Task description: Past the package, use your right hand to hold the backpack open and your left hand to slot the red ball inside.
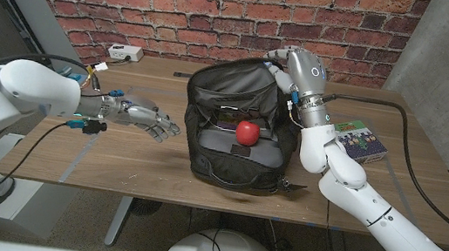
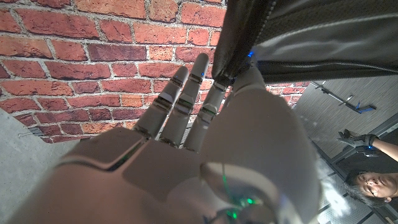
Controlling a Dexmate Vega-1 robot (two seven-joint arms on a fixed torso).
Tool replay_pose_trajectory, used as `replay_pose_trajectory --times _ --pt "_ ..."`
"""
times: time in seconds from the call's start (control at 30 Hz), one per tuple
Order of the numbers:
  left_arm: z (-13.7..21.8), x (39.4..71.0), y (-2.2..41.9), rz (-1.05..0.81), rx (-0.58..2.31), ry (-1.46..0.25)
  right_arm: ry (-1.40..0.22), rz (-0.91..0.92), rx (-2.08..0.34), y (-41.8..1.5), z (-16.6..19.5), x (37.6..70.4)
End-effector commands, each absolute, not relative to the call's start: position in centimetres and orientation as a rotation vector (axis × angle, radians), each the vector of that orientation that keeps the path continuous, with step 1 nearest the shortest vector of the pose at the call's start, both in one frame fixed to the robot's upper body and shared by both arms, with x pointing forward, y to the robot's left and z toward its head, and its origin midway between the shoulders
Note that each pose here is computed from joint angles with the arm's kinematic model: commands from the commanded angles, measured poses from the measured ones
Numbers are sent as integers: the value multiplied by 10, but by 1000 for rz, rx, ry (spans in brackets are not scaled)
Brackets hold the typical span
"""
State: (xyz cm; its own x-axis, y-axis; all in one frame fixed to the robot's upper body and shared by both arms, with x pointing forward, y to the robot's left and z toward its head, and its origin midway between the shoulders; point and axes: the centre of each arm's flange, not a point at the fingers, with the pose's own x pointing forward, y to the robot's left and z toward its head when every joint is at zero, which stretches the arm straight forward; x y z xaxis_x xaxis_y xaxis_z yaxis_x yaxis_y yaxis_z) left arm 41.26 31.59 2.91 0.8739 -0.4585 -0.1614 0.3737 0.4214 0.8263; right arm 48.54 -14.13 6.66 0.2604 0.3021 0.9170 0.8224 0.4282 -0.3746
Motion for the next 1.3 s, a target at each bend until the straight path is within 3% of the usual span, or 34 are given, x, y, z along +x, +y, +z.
replay_pose_trajectory --times 0.03,0.57,1.3 --pt "34 409 333 -352 1076 -100 -1304 -478 -1139 -143 66 484" --pt "36 415 350 -199 1118 -127 -1219 -431 -1164 -141 66 472" --pt "49 419 345 -100 1114 -318 -1054 -285 -1219 -145 63 454"
